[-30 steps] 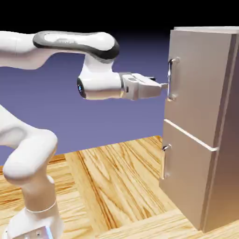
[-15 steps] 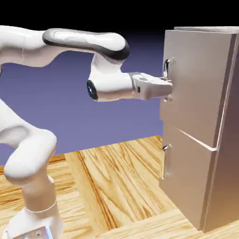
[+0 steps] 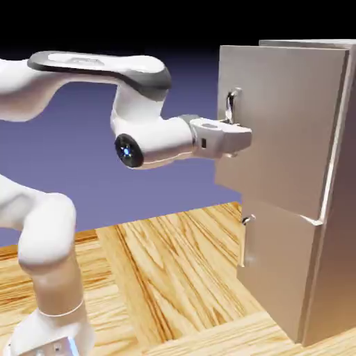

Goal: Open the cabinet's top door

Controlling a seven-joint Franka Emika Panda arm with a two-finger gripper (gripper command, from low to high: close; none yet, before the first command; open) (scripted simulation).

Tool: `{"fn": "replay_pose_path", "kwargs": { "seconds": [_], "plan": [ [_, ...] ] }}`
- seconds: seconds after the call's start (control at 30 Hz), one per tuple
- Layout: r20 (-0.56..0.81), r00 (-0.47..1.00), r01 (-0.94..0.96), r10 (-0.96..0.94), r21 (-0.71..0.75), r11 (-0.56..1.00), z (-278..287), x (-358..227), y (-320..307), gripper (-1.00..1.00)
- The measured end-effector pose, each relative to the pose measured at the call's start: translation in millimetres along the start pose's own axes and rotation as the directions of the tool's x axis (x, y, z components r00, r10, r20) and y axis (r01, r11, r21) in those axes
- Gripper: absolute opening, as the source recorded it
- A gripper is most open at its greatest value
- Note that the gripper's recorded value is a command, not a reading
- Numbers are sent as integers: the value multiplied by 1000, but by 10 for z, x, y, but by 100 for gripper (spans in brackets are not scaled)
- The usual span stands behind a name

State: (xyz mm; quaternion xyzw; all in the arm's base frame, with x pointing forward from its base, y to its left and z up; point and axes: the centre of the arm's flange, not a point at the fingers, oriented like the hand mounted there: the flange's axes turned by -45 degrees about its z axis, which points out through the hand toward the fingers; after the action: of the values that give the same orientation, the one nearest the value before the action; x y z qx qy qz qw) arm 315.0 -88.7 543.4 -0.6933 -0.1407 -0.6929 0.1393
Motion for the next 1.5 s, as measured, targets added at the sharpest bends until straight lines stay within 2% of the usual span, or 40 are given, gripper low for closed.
{"fn": "replay_pose_path", "kwargs": {
  "seconds": [0.43,0.9,1.5],
  "plan": [
    [-1,1000,-1,2,327,945,-658,-3,598,-100],
    [-1,1000,-1,2,667,745,-1133,-5,1539,-100],
    [-1,1000,0,2,860,510,-1228,-7,2345,-100]
  ]
}}
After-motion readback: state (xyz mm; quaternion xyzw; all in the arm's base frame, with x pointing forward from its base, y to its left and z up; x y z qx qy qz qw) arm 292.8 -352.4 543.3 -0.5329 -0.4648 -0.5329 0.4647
